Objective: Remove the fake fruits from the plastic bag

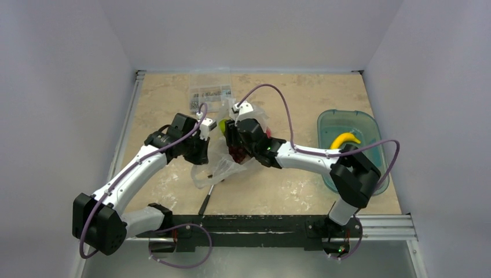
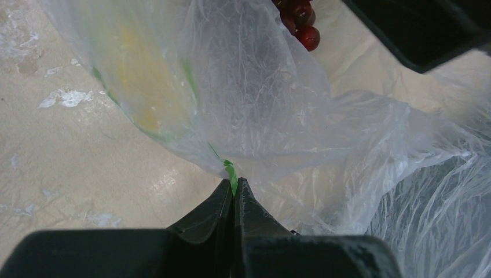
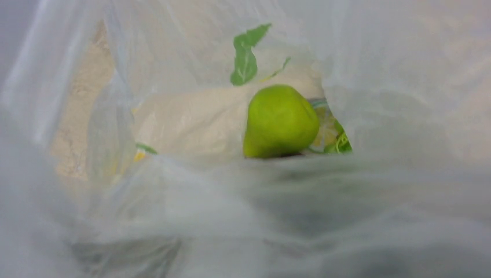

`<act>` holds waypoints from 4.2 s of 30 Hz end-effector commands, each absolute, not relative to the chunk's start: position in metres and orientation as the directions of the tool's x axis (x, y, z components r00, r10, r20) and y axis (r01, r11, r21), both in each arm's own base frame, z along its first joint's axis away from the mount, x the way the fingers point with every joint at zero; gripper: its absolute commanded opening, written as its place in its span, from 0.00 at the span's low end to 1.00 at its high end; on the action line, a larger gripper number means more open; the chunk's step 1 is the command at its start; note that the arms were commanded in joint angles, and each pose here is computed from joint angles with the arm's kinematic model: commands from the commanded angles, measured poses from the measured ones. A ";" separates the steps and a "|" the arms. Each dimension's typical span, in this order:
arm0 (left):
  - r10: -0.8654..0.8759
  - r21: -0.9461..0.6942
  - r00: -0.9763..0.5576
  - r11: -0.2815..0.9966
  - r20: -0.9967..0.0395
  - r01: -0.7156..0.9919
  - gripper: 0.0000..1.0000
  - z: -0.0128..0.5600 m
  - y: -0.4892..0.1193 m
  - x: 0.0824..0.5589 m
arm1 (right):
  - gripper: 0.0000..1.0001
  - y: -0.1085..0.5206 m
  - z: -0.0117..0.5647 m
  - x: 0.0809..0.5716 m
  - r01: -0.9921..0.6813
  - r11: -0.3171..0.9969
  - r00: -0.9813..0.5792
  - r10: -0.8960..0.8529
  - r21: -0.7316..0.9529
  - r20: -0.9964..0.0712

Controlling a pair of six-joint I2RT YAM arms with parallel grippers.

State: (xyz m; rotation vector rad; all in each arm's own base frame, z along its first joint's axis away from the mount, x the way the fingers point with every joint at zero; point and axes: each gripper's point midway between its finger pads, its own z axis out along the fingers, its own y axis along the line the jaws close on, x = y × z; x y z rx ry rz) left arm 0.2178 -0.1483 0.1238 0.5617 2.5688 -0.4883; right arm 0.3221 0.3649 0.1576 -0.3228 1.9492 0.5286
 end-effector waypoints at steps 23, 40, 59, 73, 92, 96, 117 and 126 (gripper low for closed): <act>0.321 -0.319 -0.771 0.772 -0.550 0.550 0.00 0.132 -0.170 0.211 | 0.99 0.318 0.037 0.336 -0.272 0.961 -0.565 -0.194 -0.041 -0.802; 0.315 -0.320 -0.775 0.777 -0.548 0.542 0.00 0.132 -0.170 0.213 | 0.36 0.314 0.009 0.350 -0.269 0.963 -0.599 -0.198 -0.038 -0.776; 0.045 -0.385 -0.631 0.758 -0.775 0.527 0.00 0.279 -0.209 0.275 | 0.00 0.299 0.186 0.436 -0.250 0.965 -0.304 0.001 0.081 -0.953; 0.243 -0.478 -0.802 0.696 -0.546 0.536 0.00 0.159 -0.213 0.204 | 0.00 0.320 0.239 0.409 -0.417 0.875 -0.253 0.149 0.247 -0.956; 0.196 -0.325 -0.683 0.765 -0.704 0.555 0.00 0.212 -0.202 0.240 | 0.00 0.335 0.326 0.302 -0.690 0.555 -0.391 0.256 0.466 -0.884; 0.223 -0.286 -0.676 0.781 -0.702 0.554 0.00 0.206 -0.197 0.245 | 0.00 0.324 0.353 0.295 -0.679 0.552 -0.373 0.307 0.484 -0.875; 0.276 -0.185 -0.694 0.839 -0.665 0.511 0.00 0.176 -0.172 0.244 | 0.00 0.172 0.457 0.296 -0.298 0.909 -0.005 0.304 0.291 -0.953; 0.273 -0.186 -0.694 0.840 -0.667 0.509 0.00 0.178 -0.172 0.244 | 0.00 0.023 0.367 0.317 0.336 0.915 -0.043 0.253 0.225 -0.967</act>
